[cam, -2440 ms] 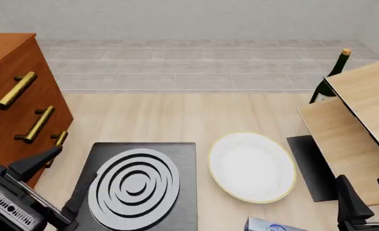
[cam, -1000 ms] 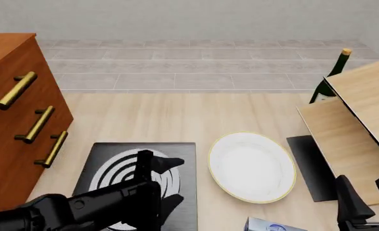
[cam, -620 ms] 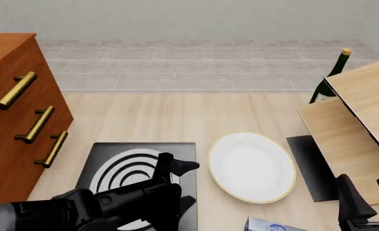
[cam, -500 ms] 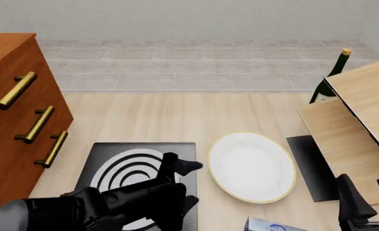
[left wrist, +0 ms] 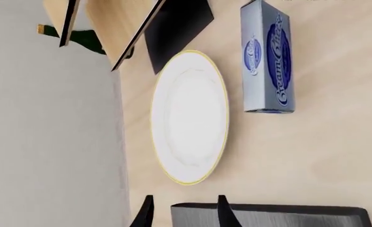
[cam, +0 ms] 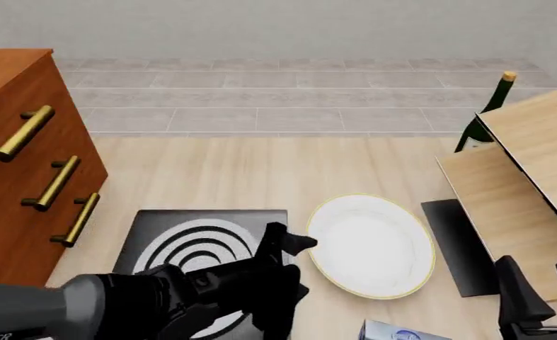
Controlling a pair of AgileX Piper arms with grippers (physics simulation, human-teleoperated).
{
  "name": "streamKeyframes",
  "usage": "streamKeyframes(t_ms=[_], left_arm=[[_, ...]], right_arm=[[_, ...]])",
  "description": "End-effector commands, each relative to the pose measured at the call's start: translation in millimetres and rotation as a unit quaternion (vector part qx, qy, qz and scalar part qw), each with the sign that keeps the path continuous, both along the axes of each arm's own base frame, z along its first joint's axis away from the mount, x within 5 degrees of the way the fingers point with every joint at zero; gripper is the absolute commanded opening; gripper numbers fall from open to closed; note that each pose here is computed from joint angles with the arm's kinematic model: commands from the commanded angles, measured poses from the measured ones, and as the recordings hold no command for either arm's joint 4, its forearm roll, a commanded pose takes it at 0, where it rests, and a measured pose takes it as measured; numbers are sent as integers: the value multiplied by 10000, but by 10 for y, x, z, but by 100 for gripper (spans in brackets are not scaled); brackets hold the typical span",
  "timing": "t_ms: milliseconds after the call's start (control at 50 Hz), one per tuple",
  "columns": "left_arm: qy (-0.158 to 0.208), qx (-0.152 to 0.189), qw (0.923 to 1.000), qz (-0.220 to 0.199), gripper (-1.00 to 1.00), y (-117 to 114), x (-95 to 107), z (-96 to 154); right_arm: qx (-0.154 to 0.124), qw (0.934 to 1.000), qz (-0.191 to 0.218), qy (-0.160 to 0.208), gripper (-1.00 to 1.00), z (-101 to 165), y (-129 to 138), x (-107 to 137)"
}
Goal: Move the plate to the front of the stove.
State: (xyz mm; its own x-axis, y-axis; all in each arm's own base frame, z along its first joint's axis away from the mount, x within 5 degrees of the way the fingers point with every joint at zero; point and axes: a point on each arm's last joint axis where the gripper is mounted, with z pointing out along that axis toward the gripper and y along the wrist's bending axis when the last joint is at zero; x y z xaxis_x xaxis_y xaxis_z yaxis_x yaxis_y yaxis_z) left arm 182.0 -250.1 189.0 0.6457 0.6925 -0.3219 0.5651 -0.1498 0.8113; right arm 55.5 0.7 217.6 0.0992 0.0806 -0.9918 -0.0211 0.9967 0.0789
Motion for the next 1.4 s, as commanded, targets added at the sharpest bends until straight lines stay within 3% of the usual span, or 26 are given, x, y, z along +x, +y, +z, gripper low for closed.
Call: streamKeyframes(t_ms=[20,1400], left_arm=[[38,36,10000,-56,100,-134,48,-69],[345,7,9993,-119,100,-480,100,-470]], right_arm=[[-5,10000,-35,-4,100,7,-4,-1],[2,9999,-113,-34,100,7,-13,-1]])
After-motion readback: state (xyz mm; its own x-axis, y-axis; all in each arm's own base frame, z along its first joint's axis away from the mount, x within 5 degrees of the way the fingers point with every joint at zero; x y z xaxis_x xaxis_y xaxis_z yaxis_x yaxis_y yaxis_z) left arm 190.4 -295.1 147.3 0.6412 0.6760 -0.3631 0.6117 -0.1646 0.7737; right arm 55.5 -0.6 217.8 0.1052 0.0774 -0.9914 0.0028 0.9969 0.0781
